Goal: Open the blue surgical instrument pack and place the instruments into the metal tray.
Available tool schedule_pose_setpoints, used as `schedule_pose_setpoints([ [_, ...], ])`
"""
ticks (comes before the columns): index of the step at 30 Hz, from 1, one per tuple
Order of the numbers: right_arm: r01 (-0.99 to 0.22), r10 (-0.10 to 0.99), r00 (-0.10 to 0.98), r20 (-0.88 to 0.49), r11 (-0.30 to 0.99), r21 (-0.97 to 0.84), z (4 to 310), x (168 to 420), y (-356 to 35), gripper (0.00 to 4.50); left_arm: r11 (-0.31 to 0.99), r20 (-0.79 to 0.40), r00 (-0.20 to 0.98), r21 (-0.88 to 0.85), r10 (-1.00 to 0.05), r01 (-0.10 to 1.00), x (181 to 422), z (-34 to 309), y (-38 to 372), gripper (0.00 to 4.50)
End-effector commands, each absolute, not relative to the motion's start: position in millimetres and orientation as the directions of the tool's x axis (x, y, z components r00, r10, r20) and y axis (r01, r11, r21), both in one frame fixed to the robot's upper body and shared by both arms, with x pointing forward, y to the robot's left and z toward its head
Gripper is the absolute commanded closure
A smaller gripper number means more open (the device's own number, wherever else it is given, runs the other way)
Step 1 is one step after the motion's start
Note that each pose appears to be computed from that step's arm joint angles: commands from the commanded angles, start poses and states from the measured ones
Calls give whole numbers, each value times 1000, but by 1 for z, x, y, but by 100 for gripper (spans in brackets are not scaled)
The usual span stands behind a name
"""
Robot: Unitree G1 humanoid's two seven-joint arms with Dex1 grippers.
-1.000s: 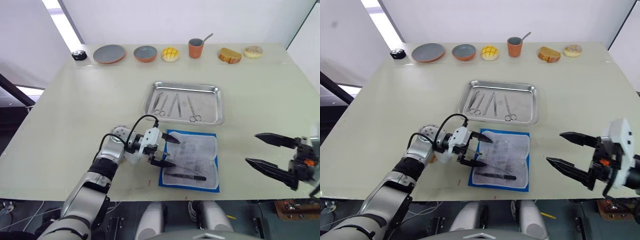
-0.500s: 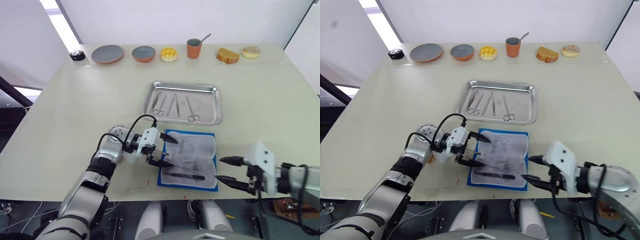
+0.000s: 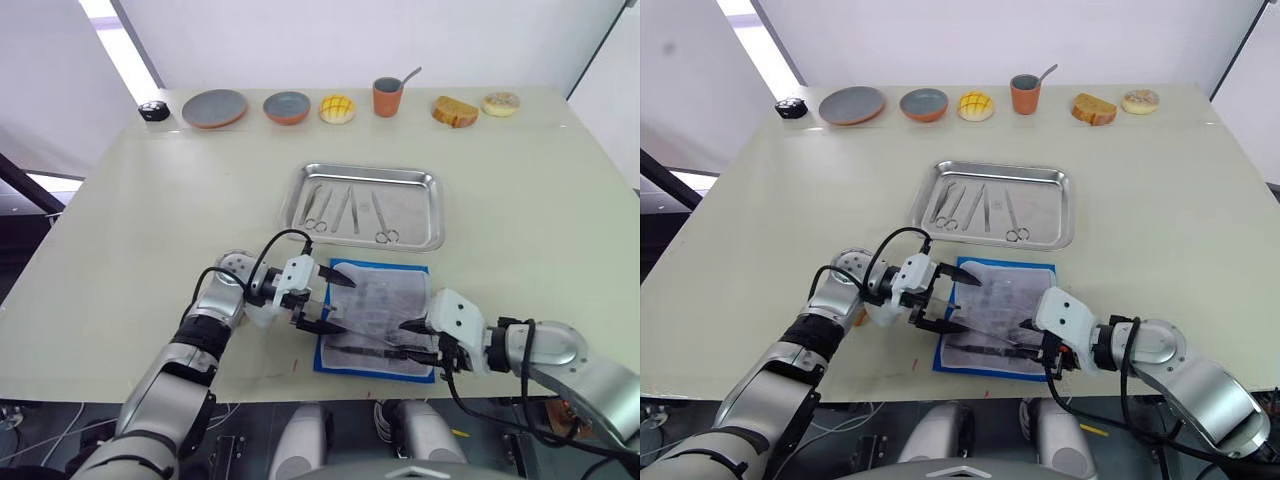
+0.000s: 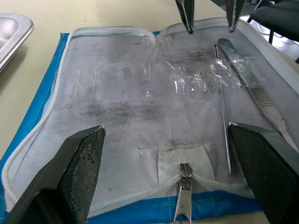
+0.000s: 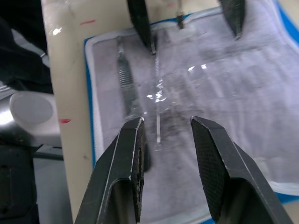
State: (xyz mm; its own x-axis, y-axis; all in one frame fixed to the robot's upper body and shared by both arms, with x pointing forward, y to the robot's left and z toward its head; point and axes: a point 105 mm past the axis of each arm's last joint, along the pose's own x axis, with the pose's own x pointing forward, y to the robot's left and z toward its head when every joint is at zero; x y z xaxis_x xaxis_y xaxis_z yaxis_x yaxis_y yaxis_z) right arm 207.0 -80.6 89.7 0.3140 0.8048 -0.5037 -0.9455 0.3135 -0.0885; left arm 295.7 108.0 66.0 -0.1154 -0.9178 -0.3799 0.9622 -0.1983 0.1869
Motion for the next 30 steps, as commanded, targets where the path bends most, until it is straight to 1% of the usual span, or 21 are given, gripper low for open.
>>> schedule_pose_setpoints([
  [1,-949,817,314,-484,291,-124,95,208,-76,298,-217,-453,-170,52,-875,975,279,37,126,0],
  [8,-947,797,319,-513,290,-138,86,213,-76,298,-220,-459,-172,53,-872,974,279,40,127,0],
  [18,-951,780,308,-545,277,-140,71,210,-69,298,-224,-464,-174,54,-869,973,280,44,126,0],
  [19,-952,778,304,-550,277,-134,69,209,-69,325,-224,-464,-174,54,-868,973,280,44,126,0],
  [20,-952,776,302,-554,279,-128,67,209,-69,339,-224,-464,-174,54,-869,973,280,44,126,0],
  [21,-951,773,302,-558,283,-123,65,208,-69,369,-224,-464,-174,54,-869,973,280,44,126,0],
  [23,-950,761,304,-573,290,-117,62,208,-72,448,-224,-464,-175,54,-869,973,280,44,126,0],
  [27,-943,743,325,-585,298,-146,65,213,-79,448,-224,-463,-175,54,-869,973,280,44,126,0],
  [30,-942,738,333,-587,287,-173,75,215,-79,448,-223,-460,-174,54,-871,973,280,43,125,0],
])
